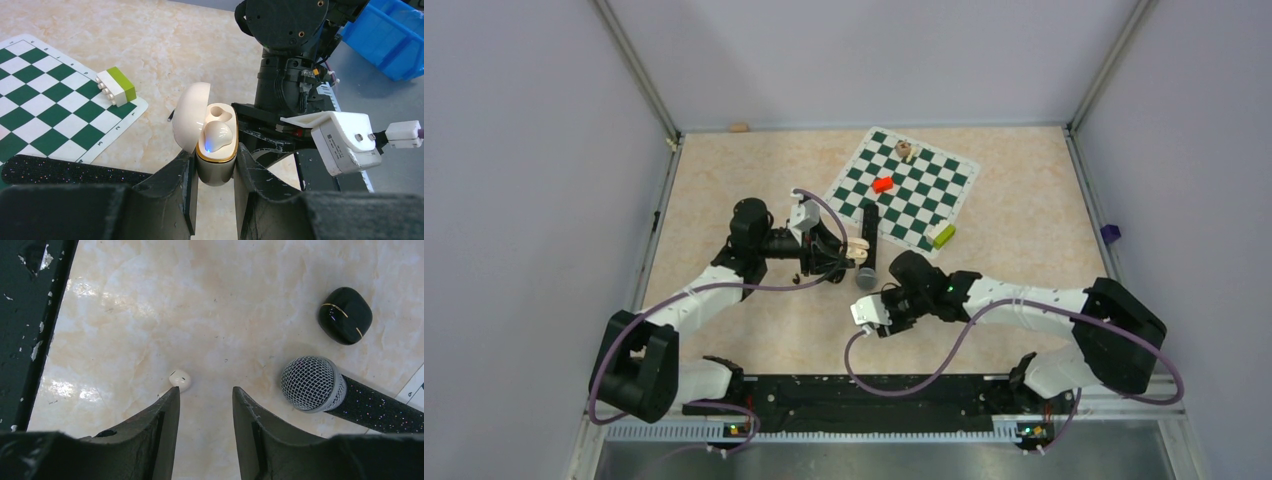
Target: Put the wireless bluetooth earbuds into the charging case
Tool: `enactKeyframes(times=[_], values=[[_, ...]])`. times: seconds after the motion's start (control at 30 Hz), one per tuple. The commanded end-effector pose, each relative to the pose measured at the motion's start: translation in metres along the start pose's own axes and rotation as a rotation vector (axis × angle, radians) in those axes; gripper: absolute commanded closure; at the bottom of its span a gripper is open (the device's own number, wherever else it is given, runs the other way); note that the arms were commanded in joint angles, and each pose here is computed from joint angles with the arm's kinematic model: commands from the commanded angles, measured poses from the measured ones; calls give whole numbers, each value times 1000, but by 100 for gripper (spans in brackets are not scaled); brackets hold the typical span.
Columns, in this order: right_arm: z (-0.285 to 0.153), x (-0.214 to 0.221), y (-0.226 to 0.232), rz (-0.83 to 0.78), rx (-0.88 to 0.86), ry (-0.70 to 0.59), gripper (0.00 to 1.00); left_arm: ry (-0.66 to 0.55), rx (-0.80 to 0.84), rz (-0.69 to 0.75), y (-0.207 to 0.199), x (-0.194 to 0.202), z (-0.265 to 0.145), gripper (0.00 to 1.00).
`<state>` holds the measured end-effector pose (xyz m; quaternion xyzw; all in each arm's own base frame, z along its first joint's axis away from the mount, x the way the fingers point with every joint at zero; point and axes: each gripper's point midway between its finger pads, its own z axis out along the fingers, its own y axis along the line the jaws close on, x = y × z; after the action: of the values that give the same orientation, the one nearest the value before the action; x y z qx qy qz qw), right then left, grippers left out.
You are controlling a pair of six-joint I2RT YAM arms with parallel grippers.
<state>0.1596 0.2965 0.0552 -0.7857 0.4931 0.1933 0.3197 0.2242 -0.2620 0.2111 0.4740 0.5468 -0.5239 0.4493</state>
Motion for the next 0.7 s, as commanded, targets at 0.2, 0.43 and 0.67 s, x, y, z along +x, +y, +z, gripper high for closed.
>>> enactKeyframes(times=[0.2, 0.43, 0.67], values=[[7, -5, 2, -20, -46, 27, 58, -24, 11, 78, 0, -20, 0, 100], [15, -3, 11, -28, -90, 50, 58, -23, 11, 77, 0, -19, 0, 100], [18, -4, 9, -27, -86, 59, 58, -24, 13, 80, -1, -20, 0, 100]])
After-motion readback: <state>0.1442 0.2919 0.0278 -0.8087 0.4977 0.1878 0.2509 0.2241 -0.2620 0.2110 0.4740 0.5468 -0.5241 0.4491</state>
